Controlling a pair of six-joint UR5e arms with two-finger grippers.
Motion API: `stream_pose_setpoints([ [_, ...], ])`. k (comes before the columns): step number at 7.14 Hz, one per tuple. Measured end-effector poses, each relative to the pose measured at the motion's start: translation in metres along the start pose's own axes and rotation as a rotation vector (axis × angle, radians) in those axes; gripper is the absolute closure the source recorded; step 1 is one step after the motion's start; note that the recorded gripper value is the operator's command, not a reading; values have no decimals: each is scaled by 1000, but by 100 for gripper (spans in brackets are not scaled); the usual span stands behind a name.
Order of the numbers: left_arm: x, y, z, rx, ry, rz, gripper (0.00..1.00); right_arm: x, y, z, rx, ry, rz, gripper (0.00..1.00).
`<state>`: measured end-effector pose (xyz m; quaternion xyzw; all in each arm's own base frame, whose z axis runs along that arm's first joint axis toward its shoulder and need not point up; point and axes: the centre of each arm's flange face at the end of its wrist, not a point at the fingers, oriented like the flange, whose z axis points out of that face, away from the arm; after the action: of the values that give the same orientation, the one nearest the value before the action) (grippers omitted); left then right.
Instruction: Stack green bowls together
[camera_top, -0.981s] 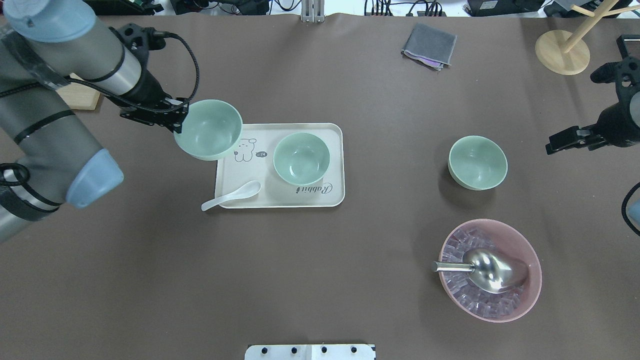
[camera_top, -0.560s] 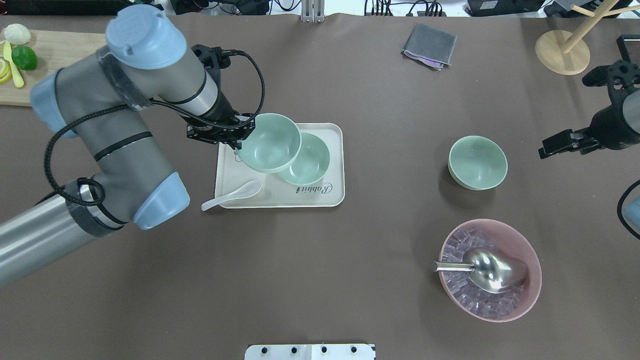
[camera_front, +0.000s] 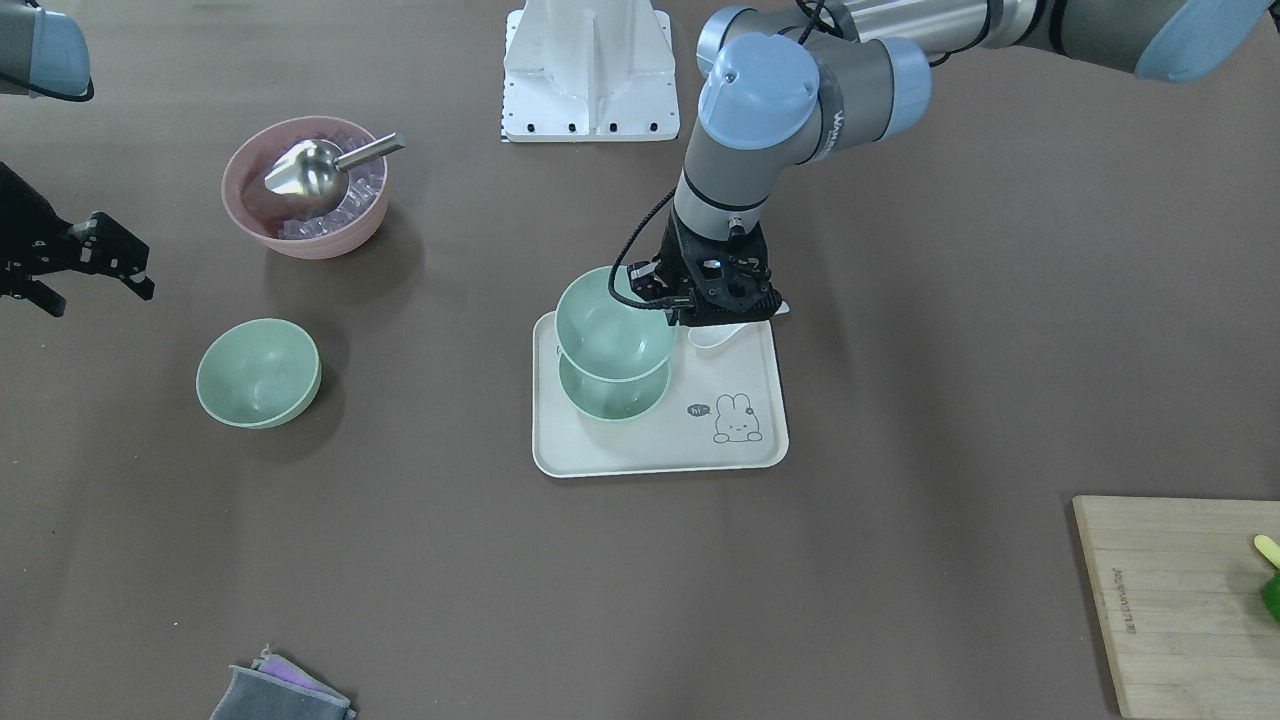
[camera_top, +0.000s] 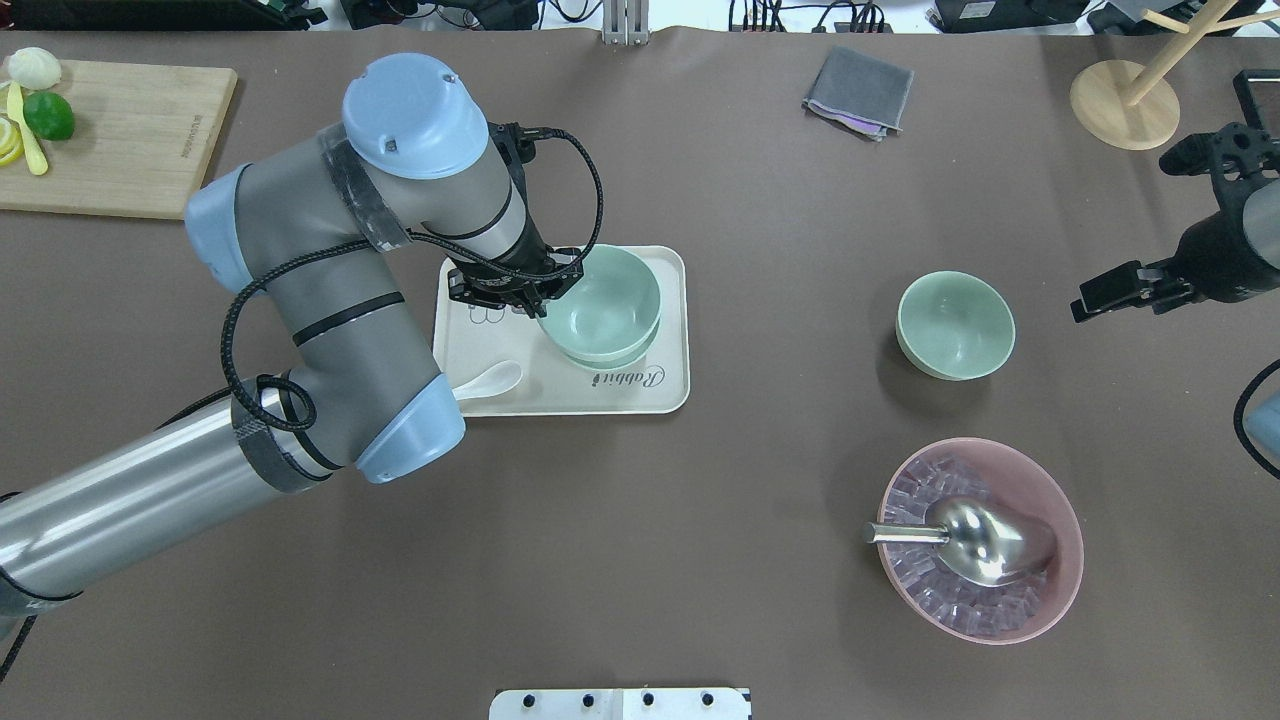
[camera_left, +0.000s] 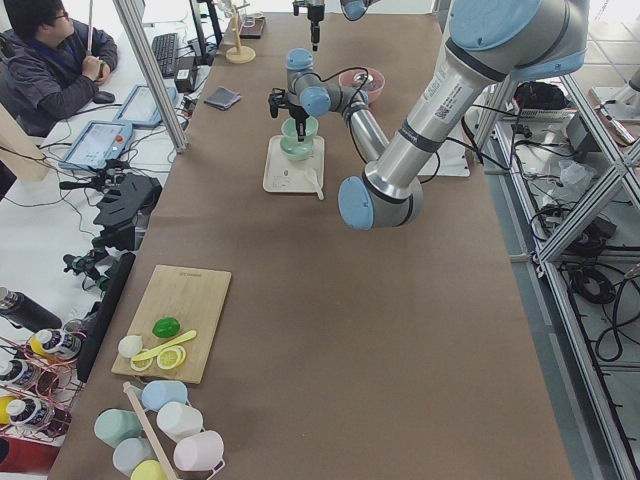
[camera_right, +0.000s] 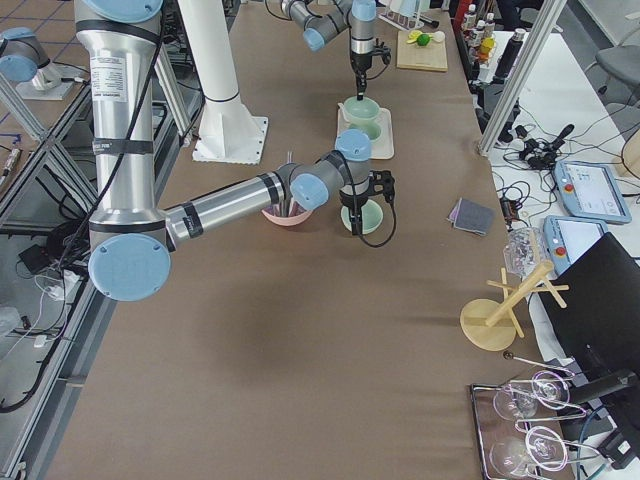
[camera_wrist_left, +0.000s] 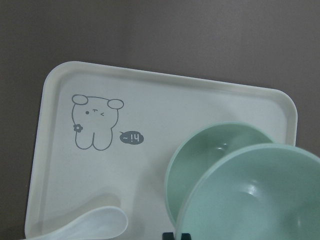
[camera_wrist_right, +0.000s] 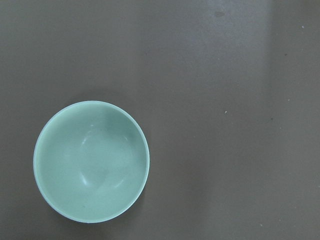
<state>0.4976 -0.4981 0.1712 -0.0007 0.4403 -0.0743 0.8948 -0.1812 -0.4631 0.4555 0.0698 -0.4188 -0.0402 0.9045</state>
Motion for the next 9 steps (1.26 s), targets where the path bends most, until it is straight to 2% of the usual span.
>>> stream_pose_setpoints([
  [4,7,-1,22,6,-31,-1,100,0,-1,1,0,-1,-1,0],
  [9,7,-5,31,10,-16,8,100,-2,-2,1,2,-3,-4,0],
])
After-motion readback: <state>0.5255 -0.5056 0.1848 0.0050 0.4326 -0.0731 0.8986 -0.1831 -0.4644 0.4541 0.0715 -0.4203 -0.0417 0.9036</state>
